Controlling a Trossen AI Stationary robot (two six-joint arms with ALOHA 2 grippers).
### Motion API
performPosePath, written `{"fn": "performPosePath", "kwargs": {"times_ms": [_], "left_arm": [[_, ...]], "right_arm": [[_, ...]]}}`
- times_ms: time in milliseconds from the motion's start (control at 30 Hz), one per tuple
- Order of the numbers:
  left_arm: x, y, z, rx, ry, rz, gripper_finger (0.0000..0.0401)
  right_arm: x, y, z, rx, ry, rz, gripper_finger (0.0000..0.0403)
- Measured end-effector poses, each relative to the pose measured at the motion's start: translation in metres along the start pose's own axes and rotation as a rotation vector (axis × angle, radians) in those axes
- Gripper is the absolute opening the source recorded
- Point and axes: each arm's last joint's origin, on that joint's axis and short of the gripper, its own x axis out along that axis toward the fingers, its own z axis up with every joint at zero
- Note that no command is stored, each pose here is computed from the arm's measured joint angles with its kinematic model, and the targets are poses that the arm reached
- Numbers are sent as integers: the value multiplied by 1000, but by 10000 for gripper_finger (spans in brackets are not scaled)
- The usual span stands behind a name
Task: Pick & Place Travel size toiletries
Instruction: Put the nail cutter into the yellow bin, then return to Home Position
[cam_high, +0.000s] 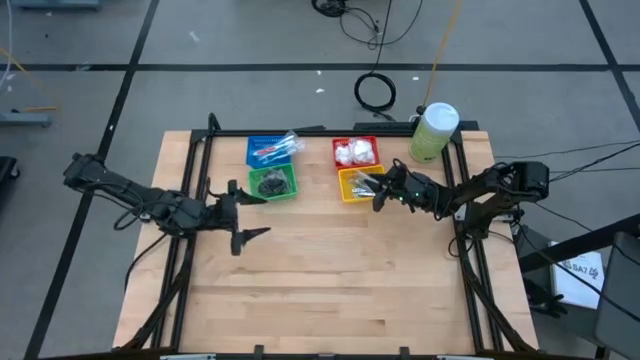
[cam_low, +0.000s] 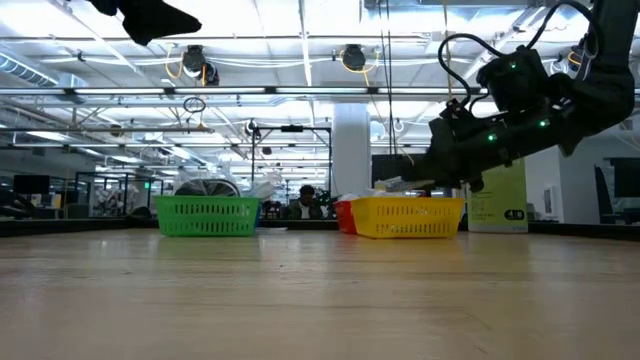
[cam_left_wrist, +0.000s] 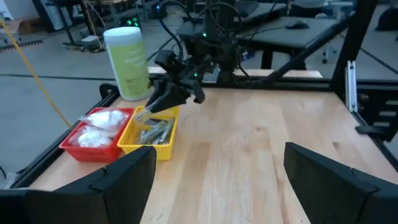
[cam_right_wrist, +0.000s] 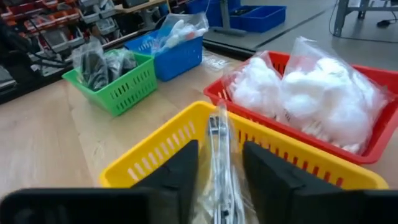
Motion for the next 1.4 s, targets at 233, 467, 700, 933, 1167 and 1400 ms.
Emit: {"fn": "performPosePath", "kwargs": {"times_ms": [233, 467, 700, 933, 1167, 1400], "left_arm": [[0, 0, -1, -61, 5, -8, 347], [1, -1, -1, -116, 6, -10, 347], [-10, 3, 1, -94, 9, -62, 347], [-49, 22, -5, 9, 45, -84, 347], [-75, 40, -14, 2, 33, -30, 347], [-73, 42, -45, 40, -47, -30, 347]], "right_arm": [[0, 1, 4, 39, -41, 17, 175], [-1, 5, 12, 56, -115, 78, 193], [-13, 18, 31, 25, -147, 456, 186], [-49, 23, 69, 53, -150, 933, 187], [-92, 9, 62, 48, -284, 911, 185], [-117, 1, 61, 38, -465, 861, 186]]}}
